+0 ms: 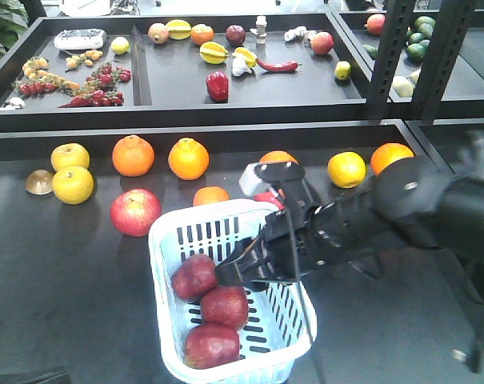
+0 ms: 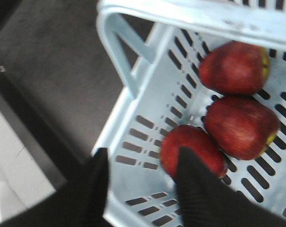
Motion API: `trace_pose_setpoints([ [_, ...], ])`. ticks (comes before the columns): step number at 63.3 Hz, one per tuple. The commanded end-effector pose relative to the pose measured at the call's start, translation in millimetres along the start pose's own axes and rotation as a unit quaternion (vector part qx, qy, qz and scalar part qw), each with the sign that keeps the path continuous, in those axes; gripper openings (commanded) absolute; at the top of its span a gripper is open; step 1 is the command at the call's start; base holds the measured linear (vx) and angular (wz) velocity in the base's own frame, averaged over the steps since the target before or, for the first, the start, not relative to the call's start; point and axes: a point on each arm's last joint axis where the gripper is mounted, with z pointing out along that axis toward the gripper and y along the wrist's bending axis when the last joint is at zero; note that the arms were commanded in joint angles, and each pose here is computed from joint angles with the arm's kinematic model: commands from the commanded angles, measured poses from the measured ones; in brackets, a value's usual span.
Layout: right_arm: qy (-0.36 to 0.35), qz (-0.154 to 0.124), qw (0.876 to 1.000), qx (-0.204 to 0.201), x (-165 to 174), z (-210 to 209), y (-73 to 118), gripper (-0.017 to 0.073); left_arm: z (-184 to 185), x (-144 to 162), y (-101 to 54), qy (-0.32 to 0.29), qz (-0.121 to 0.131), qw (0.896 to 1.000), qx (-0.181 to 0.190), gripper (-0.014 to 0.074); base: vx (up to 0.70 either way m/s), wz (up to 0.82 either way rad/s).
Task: Pick three apples into basket with both arms
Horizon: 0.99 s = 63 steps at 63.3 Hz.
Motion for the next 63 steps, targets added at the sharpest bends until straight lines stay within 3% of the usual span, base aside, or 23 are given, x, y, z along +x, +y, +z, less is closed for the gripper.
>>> trace_pose_setpoints([
  [1, -0.043, -0.05, 0.998, -0.021, -11.6, -35.3, 24.3, 0.0004, -1.7, -11.5, 0.6, -0.027, -0.015, 1.0, -0.005, -0.0006, 0.0, 0.0],
  [12, -0.054, -0.111, 0.992, -0.031, -3.8, -80.2, 52.2, -0.0007, -1.7, -11.5, 0.6, -0.027, -0.015, 1.0, -0.005, -0.0006, 0.0, 0.0],
  [19, -0.046, -0.14, 0.989, -0.007, 10.2, -108.6, 64.6, -0.0005, -1.7, -11.5, 0.6, -0.027, -0.015, 1.0, -0.005, -0.0006, 0.0, 0.0],
  [28, -0.066, -0.136, 0.987, 0.056, 45.0, -127.7, 64.1, -0.0005, -1.7, -11.5, 0.6, -0.027, -0.015, 1.0, -0.005, -0.0006, 0.0, 0.0],
  [39, -0.117, -0.103, 0.978, 0.138, 106.3, -125.3, 46.0, -0.0005, -1.7, -11.5, 0.6, -0.027, -0.015, 1.0, -0.005, -0.0006, 0.0, 0.0],
  [47, -0.135, -0.113, 0.966, 0.187, 146.8, -115.7, 30.6, -0.0005, -1.7, -11.7, 0.9, -0.029, -0.015, 0.999, -0.007, -0.0006, 0.0, 0.0],
  [63, -0.148, -0.109, 0.964, 0.193, 172.0, -112.7, 27.5, -0.0005, -1.7, -11.7, 0.8, -0.029, -0.015, 0.999, -0.006, -0.0006, 0.0, 0.0],
])
